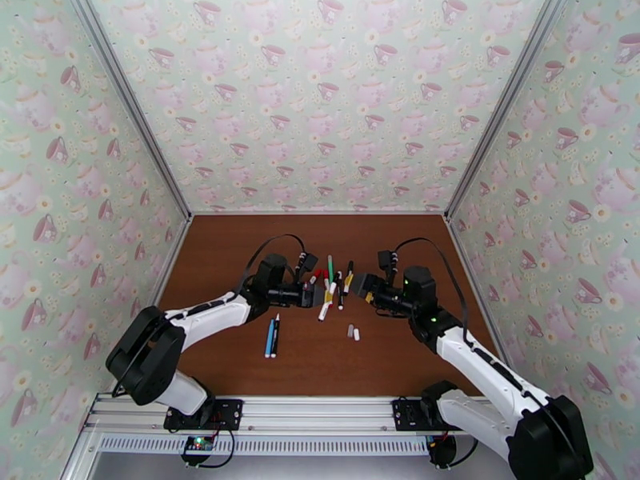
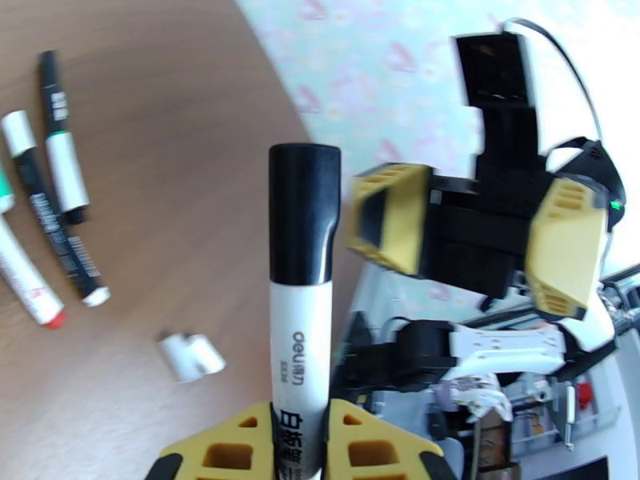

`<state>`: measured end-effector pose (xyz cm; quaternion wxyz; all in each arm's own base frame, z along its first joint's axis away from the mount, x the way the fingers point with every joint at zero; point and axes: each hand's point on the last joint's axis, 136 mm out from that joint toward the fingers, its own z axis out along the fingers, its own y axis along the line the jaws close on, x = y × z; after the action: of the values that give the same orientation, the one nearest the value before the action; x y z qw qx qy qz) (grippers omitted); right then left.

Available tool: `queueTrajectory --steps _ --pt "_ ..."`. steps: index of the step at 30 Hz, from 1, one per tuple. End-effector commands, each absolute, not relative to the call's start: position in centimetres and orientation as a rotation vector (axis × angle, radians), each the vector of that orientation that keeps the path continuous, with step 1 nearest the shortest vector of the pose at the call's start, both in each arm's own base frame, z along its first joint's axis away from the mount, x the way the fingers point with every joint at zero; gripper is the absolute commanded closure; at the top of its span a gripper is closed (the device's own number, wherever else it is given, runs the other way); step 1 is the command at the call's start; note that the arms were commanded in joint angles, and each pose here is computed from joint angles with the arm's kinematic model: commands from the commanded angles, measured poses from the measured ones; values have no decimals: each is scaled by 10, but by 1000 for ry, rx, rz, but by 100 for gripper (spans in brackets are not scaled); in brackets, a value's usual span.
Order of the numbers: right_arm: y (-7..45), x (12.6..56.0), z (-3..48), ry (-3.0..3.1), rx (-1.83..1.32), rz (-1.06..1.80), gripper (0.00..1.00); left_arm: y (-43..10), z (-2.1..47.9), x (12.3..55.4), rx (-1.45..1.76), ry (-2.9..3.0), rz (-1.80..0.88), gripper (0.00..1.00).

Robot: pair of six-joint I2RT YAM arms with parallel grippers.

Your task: Open the pen caps

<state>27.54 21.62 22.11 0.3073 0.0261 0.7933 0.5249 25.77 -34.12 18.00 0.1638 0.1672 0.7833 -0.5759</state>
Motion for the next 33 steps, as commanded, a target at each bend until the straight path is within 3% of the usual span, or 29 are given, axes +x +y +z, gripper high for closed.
queueTrajectory --steps 1,8,18,33 --pt "223 275 231 2059 43 1472 27 -350 208 244 529 2134 -1770 84" --pt "226 278 235 2051 37 1490 34 -363 218 228 569 2102 -1817 84" --pt "230 275 243 2033 11 1536 54 -374 217 218 594 2095 -1855 84" --pt "229 274 242 2041 10 1525 73 -375 212 213 622 2108 -1865 84"
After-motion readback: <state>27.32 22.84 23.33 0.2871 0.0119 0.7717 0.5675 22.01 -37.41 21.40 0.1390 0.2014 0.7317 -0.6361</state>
